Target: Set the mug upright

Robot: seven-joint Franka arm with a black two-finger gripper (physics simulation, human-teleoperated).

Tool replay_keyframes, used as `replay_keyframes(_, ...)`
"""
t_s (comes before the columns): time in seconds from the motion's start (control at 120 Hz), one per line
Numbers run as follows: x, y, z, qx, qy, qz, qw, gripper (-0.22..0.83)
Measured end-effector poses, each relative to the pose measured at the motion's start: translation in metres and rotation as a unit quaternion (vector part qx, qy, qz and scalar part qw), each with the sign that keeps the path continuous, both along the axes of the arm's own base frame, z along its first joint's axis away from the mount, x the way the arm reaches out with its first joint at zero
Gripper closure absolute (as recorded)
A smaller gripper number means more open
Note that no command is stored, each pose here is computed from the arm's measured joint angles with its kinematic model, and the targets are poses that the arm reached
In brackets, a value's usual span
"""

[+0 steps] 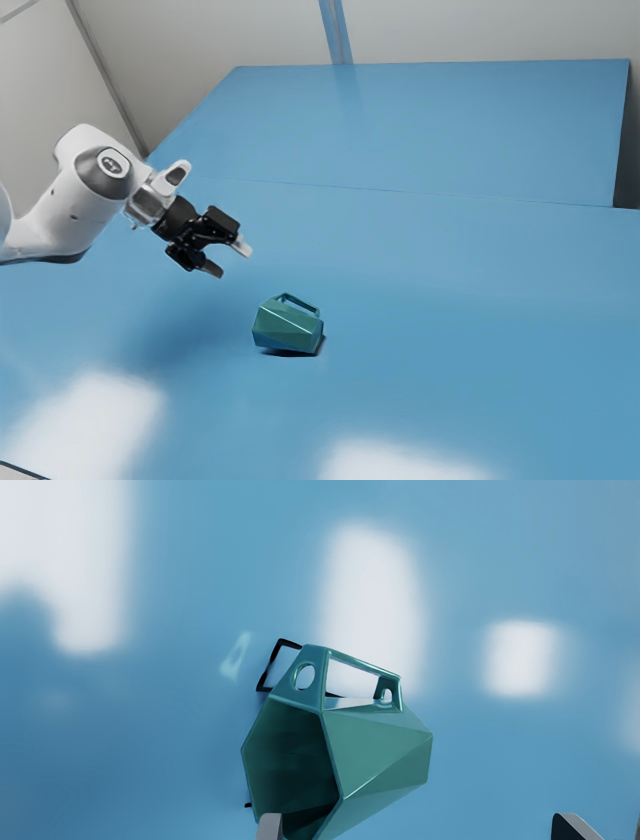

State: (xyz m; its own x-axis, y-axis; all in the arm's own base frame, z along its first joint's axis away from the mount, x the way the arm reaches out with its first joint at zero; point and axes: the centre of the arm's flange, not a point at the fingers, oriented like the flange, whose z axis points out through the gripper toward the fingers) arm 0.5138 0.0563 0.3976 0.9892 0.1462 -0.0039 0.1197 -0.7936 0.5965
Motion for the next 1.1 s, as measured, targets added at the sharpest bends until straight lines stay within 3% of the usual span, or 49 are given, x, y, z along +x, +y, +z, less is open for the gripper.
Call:
replay_keyframes(0.792, -0.044, 0.012, -0.101, -0.138, -0.066, 0.043, 0.987, 0.02)
replay_keyframes(1.1, -0.044, -0.003, -0.119, -0.163, -0.097, 0.019, 0.982, 0.02)
